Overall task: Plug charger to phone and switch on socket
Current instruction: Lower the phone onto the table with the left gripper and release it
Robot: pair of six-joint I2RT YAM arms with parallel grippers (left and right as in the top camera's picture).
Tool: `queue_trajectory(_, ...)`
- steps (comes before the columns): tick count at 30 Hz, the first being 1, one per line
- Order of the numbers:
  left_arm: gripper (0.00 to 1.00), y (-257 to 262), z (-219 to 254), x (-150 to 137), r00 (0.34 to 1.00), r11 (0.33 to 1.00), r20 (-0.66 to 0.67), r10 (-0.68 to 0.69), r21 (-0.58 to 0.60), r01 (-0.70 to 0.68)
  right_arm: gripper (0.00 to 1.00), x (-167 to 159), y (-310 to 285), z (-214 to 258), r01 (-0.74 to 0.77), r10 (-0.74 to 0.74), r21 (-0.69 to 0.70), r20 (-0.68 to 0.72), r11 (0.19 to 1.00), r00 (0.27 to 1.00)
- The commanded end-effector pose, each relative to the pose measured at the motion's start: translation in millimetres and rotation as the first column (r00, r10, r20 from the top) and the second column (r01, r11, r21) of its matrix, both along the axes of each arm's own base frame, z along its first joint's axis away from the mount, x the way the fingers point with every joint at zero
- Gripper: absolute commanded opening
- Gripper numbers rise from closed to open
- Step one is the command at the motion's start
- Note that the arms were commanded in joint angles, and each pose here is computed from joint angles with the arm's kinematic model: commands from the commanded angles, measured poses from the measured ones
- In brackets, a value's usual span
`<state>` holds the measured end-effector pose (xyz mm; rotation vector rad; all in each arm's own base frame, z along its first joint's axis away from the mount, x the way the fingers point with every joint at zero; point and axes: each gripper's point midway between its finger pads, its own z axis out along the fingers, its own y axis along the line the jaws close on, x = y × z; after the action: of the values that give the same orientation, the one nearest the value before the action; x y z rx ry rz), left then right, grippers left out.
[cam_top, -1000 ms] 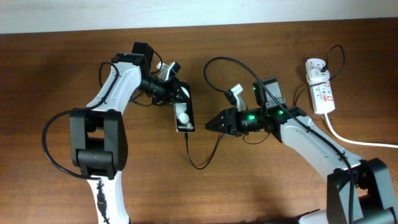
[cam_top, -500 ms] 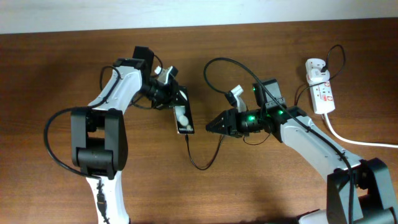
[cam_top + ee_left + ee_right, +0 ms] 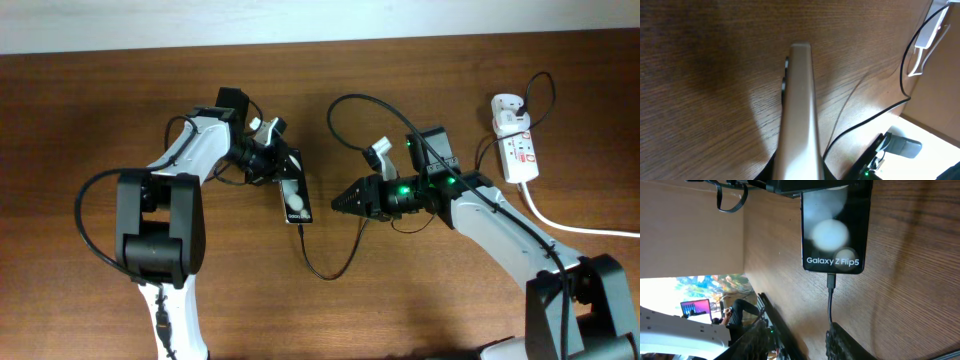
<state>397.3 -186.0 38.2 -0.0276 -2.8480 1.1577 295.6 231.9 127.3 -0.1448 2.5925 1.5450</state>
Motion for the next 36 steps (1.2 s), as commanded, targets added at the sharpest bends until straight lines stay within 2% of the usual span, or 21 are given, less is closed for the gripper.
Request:
queue_trajectory(1,0.01,-2.5,-2.5,-7.1,1.0,1.0,-0.02,-0.002,-0.011,0.001,0.41,4.4,-1.6,1.9,0.002,-0.002,-0.004,0.02,1.0,1.0)
queue_trajectory(11,0.06,-1.4,-14.3,-13.9,1.0,1.0,-0.028,-0.002,-0.01,0.001,0.41,4.4,-1.7,1.9,0.002,-0.002,-0.004,0.02,1.0,1.0)
queue_trajectory(16,0.21,2.2,-18.0,-13.3,1.0,1.0,-0.024,0.0,0.02,0.0,0.41,4.7,-1.9,1.4,0.004,-0.004,-0.007,0.021,1.0,1.0)
queue_trajectory(18,0.3,2.2,-18.0,-13.3,1.0,1.0,-0.023,0.0,0.019,0.0,0.41,4.7,-1.9,1.4,0.004,-0.004,-0.007,0.021,1.0,1.0)
queue_trajectory(24,0.4,2.3,-18.0,-13.5,1.0,1.0,-0.024,0.0,0.02,0.0,0.41,3.8,-2.2,0.8,0.004,-0.004,-0.009,0.014,1.0,1.0)
queue_trajectory(28,0.44,8.7,-23.8,-12.7,1.0,0.998,-0.019,0.003,0.07,-0.002,0.41,3.7,-2.2,0.8,0.004,-0.004,-0.009,0.014,1.0,1.0)
queue_trajectory(30,0.5,8.9,-23.9,-12.7,1.0,0.997,-0.018,0.003,0.071,-0.002,0.41,3.7,-2.2,0.8,0.004,-0.004,-0.009,0.014,1.0,1.0)
queue_trajectory(33,0.67,13.3,-27.6,-11.9,1.0,0.995,-0.013,0.004,0.105,-0.003,0.41,3.0,-2.4,0.4,0.004,-0.004,-0.01,0.01,1.0,1.0)
queue_trajectory(36,0.7,15.4,-29.2,-12.2,1.0,0.993,-0.014,0.005,0.12,-0.003,0.41,2.7,-2.5,0.1,0.004,-0.004,-0.011,0.007,1.0,1.0)
